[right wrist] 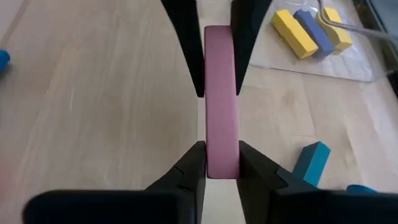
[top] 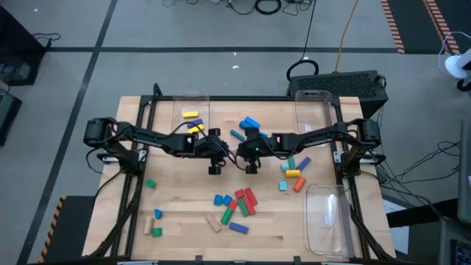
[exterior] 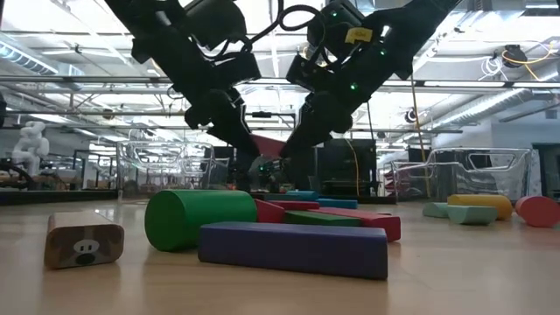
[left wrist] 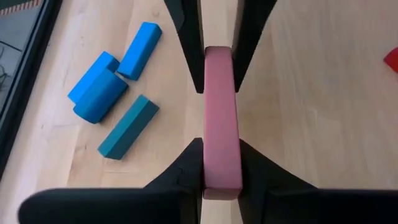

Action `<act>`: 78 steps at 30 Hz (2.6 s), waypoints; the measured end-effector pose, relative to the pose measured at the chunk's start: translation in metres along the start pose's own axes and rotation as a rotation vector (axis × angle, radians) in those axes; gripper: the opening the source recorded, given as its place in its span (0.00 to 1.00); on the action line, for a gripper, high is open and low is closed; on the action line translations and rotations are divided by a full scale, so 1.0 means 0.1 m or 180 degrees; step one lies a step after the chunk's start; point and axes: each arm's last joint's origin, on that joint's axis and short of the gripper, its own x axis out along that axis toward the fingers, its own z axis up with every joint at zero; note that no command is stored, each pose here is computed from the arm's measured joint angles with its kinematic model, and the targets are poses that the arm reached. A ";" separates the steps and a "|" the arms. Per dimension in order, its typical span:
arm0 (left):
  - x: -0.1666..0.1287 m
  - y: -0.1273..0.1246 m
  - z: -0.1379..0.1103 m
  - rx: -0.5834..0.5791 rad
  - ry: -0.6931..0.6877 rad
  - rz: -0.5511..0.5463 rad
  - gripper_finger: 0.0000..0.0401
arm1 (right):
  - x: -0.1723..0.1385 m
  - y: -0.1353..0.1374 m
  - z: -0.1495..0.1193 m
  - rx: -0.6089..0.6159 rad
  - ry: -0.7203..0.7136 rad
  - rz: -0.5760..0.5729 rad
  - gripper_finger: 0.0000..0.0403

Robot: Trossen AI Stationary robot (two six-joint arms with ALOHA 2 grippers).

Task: Sort blocks by size
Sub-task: Put the pink rectangle block into the top left transparent bin

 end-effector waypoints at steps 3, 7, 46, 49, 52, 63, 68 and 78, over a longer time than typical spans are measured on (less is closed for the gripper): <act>0.00 0.01 0.00 -0.0013 0.0000 0.0054 0.15 | 0.00 -0.01 0.00 0.0145 0.0012 -0.0037 0.27; -0.05 0.05 0.04 -0.0169 0.0034 0.0295 0.15 | 0.00 -0.03 -0.03 0.0314 0.0130 -0.0359 0.37; -1.41 0.70 -0.33 -0.1402 0.0385 0.1637 0.15 | 0.21 -0.12 -0.24 0.0673 0.0448 -0.0627 0.45; -1.36 0.68 -0.48 -0.1513 0.0475 0.1661 0.15 | 0.21 -0.12 -0.24 0.0706 0.0418 -0.0634 0.45; -1.27 0.69 -0.63 -0.1653 0.0578 0.1731 0.15 | 0.22 -0.15 -0.23 0.0749 0.0373 -0.0650 0.45; -1.04 0.86 -1.01 -0.2110 0.0555 0.1671 0.15 | 0.23 -0.39 -0.19 0.1105 0.0062 -0.0848 0.45; -1.05 0.94 -1.05 -0.2215 0.0582 0.1766 0.18 | 0.40 -0.49 -0.36 0.1326 0.0205 -0.0926 0.45; -1.01 0.96 -1.08 -0.2275 0.0622 0.1577 0.22 | 0.68 -0.56 -0.60 0.1452 0.0349 -0.0819 0.45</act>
